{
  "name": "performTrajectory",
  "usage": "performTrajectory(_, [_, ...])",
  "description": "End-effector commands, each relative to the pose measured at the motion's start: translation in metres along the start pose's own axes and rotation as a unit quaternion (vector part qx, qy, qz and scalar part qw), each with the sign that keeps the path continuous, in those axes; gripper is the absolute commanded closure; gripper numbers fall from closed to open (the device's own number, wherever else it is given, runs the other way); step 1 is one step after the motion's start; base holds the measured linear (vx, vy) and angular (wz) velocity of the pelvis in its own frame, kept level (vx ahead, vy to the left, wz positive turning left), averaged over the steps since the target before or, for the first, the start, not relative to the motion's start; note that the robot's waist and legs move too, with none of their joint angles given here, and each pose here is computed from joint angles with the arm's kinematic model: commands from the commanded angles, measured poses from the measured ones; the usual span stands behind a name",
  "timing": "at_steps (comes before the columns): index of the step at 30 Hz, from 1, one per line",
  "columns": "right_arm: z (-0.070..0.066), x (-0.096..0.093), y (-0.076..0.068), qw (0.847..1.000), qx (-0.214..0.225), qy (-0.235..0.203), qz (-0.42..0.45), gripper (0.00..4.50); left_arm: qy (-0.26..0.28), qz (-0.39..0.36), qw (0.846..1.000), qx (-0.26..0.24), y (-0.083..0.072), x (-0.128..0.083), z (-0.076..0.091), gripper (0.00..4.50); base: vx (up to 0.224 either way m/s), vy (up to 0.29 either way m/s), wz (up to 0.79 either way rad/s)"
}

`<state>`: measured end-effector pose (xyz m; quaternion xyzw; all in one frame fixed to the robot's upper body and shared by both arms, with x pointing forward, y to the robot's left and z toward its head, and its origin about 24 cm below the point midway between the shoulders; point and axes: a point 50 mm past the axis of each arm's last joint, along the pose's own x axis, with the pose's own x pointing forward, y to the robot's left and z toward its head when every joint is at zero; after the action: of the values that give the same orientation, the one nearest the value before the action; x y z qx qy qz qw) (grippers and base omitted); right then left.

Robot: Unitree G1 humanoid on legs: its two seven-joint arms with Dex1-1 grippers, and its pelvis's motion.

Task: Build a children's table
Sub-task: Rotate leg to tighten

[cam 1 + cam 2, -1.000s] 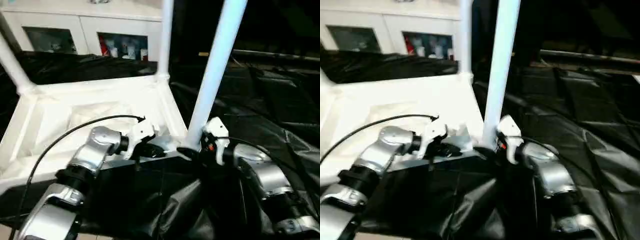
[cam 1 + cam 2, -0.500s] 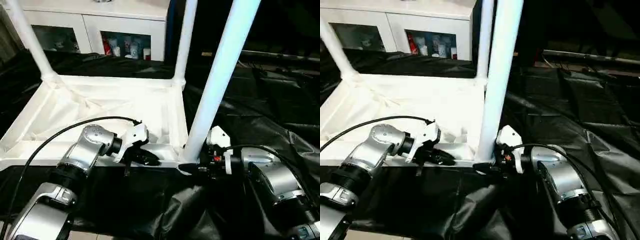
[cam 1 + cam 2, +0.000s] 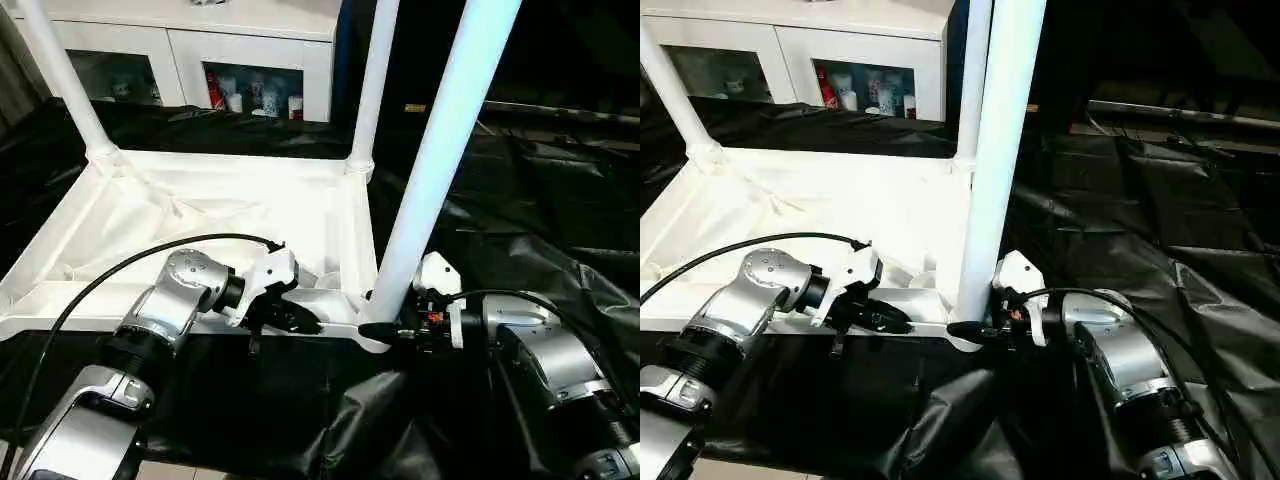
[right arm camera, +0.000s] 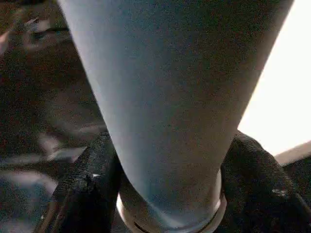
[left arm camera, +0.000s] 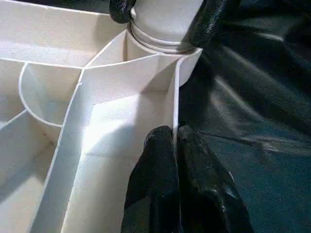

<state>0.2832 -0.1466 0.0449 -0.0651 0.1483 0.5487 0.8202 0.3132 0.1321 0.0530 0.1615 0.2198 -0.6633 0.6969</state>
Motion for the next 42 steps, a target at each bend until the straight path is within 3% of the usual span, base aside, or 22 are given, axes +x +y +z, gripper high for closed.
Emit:
performTrajectory(1, [-0.009,0.009,-0.004,0.997,0.028,0.002,-0.065,2.01,0.009,0.036,0.999,-0.027,0.000,0.018,-0.007,4.50,0.000,0.000,0.00])
performTrajectory(5, [-0.018,0.024,-0.009,0.987,0.063,0.008,-0.147,2.01,0.009,0.084,0.996,-0.039,0.005,0.031,-0.004,4.50,0.000,0.000,0.00])
performTrajectory(9, [-0.016,0.058,-0.013,0.950,0.131,-0.003,-0.284,2.01,-0.006,0.140,0.988,-0.063,0.005,0.069,0.012,4.50,-0.014,0.005,-0.02])
performTrajectory(11, [-0.013,0.068,-0.014,0.940,0.147,-0.003,-0.308,2.01,-0.013,0.139,0.988,-0.065,0.002,0.081,0.020,4.50,-0.063,0.022,-0.07])
performTrajectory(15, [0.002,0.090,-0.006,0.949,0.130,-0.018,-0.287,2.01,-0.019,0.127,0.990,-0.057,-0.006,0.099,0.030,4.50,-0.030,0.014,0.00])
performTrajectory(17, [0.007,0.092,-0.005,0.952,0.124,-0.031,-0.280,1.46,-0.019,0.125,0.990,-0.054,-0.006,0.100,0.031,4.50,0.000,0.000,0.00])
performTrajectory(21, [0.008,0.081,-0.010,0.957,0.121,-0.041,-0.259,1.14,-0.010,0.135,0.990,-0.051,0.001,0.088,0.026,4.50,0.000,0.000,0.00])
performTrajectory(24, [0.006,0.069,-0.015,0.967,0.095,-0.029,-0.233,0.93,-0.007,0.126,0.991,-0.045,0.003,0.077,0.021,4.50,0.000,0.000,0.00])
performTrajectory(27, [0.005,0.044,-0.014,0.988,0.040,-0.010,-0.149,0.93,0.011,0.107,0.994,-0.035,0.005,0.058,0.009,4.50,0.000,0.000,0.00])
performTrajectory(30, [0.005,0.040,-0.014,0.991,0.030,-0.008,-0.133,0.93,0.013,0.102,0.994,-0.031,0.005,0.055,0.007,4.50,0.000,0.000,0.00])
performTrajectory(31, [0.005,0.024,-0.013,0.996,0.012,-0.003,-0.089,0.93,0.012,0.066,0.998,-0.016,0.002,0.042,0.004,4.50,0.000,0.000,0.00])
performTrajectory(34, [0.004,0.011,-0.012,0.999,0.003,0.010,-0.037,0.93,0.006,0.014,1.000,-0.005,-0.003,0.027,0.002,4.50,0.036,-0.031,0.01])
performTrajectory(42, [0.001,-0.003,-0.008,0.999,0.003,0.028,0.033,0.93,0.026,-0.040,0.999,-0.008,-0.010,0.007,-0.005,4.50,0.056,-0.045,0.04])
